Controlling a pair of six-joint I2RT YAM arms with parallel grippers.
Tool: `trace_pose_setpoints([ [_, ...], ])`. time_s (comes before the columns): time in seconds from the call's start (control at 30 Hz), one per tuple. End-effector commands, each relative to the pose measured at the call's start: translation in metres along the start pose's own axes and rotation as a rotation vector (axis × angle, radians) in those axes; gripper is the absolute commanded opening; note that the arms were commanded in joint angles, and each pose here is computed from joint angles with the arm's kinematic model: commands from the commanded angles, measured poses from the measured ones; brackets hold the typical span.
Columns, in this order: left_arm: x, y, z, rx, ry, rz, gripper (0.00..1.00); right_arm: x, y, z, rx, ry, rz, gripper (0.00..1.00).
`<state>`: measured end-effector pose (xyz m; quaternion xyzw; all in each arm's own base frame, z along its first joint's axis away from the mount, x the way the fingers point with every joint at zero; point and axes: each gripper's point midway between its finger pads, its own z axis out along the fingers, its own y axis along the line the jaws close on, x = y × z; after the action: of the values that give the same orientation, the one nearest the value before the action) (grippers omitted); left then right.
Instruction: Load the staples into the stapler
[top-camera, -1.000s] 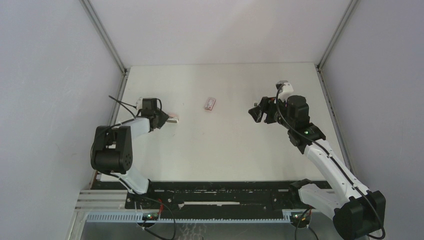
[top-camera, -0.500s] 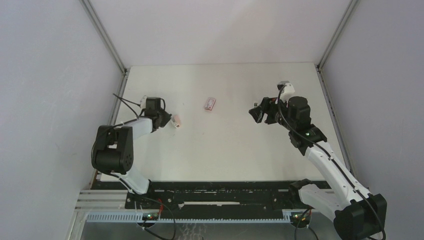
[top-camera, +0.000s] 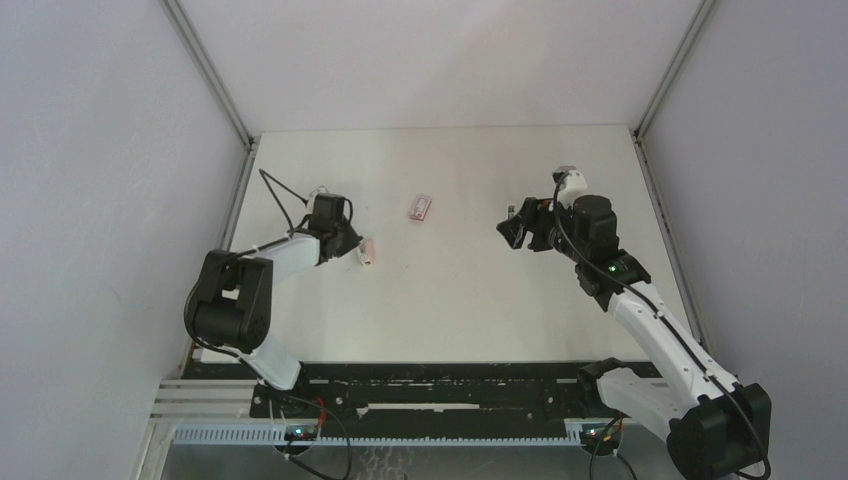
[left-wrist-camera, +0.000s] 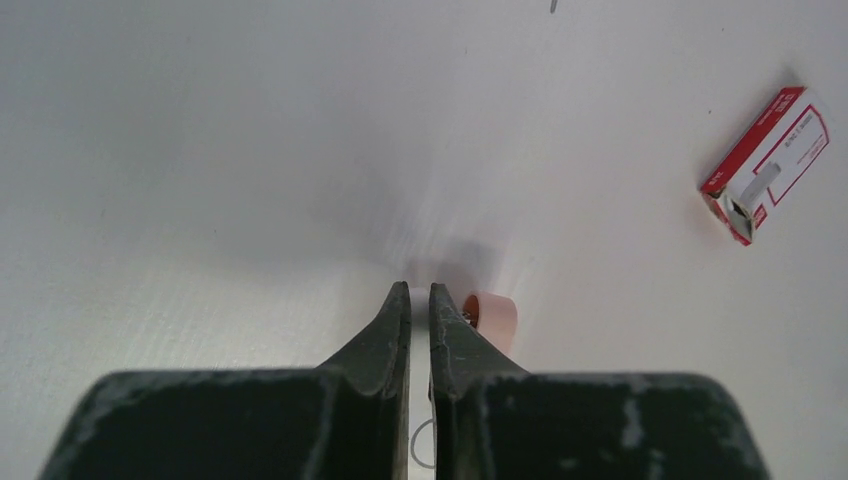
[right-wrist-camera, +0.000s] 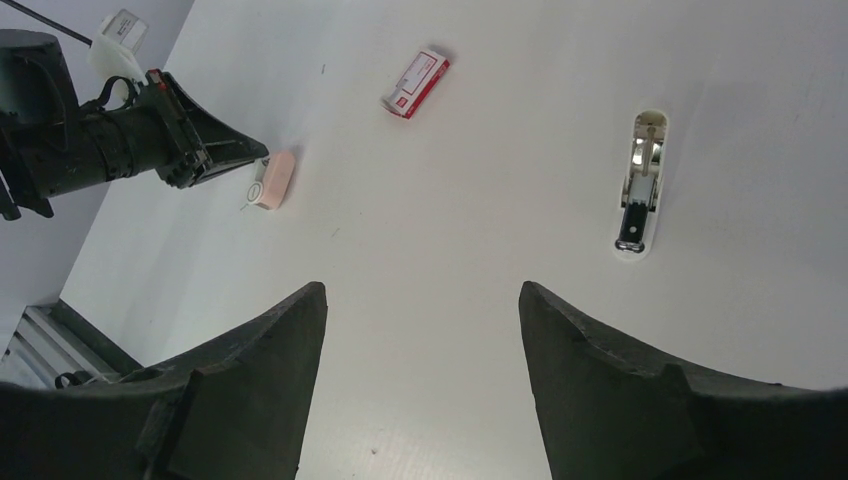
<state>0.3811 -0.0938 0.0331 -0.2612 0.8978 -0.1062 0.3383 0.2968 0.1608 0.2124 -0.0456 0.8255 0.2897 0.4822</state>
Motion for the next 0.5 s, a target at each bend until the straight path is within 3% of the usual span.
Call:
trace_pose_setpoints([
  [0.0,0.002,0.000,-0.003,-0.033,0.029,0.087,0.11,-0.006,0.009,0.003,-0.030,-0.027,0.015,0.70],
  [0.47,0.021,-0.007,0.001,-0.038,0.084,0.131,0.19,-0.003,0.008,0.006,-0.010,-0.020,0.008,0.69],
])
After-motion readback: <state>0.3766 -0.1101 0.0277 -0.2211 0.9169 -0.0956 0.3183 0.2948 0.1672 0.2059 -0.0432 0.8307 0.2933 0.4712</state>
